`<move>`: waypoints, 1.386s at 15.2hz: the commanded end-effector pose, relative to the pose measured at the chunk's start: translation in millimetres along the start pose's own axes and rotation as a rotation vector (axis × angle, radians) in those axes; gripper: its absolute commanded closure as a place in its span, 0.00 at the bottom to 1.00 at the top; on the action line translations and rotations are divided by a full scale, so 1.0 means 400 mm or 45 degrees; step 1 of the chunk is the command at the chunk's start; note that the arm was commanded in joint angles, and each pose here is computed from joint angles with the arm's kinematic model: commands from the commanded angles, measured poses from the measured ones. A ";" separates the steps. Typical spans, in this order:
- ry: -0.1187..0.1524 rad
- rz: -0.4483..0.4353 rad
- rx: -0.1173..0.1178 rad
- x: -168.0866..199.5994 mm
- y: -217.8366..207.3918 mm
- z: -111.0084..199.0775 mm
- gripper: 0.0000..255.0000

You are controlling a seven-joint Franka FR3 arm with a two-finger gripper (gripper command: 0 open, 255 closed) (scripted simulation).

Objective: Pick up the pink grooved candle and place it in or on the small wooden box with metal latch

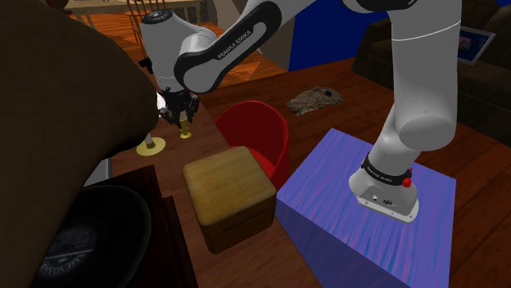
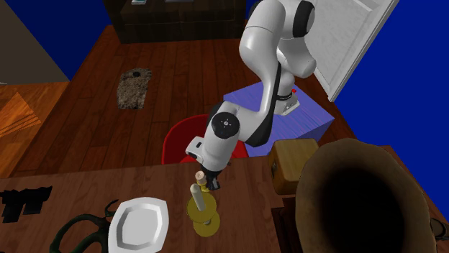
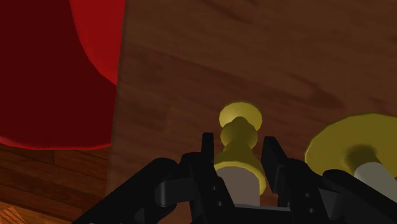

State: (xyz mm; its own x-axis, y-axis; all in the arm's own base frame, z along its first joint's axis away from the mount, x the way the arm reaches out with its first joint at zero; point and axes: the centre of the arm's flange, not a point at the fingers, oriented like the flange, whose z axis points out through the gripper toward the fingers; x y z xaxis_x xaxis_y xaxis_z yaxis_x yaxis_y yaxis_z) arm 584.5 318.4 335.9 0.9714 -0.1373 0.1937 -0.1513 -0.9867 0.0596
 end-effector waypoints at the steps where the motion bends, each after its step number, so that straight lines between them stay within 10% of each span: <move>1: -0.002 0.001 -0.002 0.000 0.001 0.002 1.00; 21: -0.002 0.001 -0.002 0.033 0.012 -0.166 1.00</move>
State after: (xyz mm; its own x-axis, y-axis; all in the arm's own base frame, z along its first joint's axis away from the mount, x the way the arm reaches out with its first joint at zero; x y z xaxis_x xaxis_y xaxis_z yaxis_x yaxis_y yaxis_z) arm 583.7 318.7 397.7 0.9715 -0.1380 0.1927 -0.1522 -0.9865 0.0608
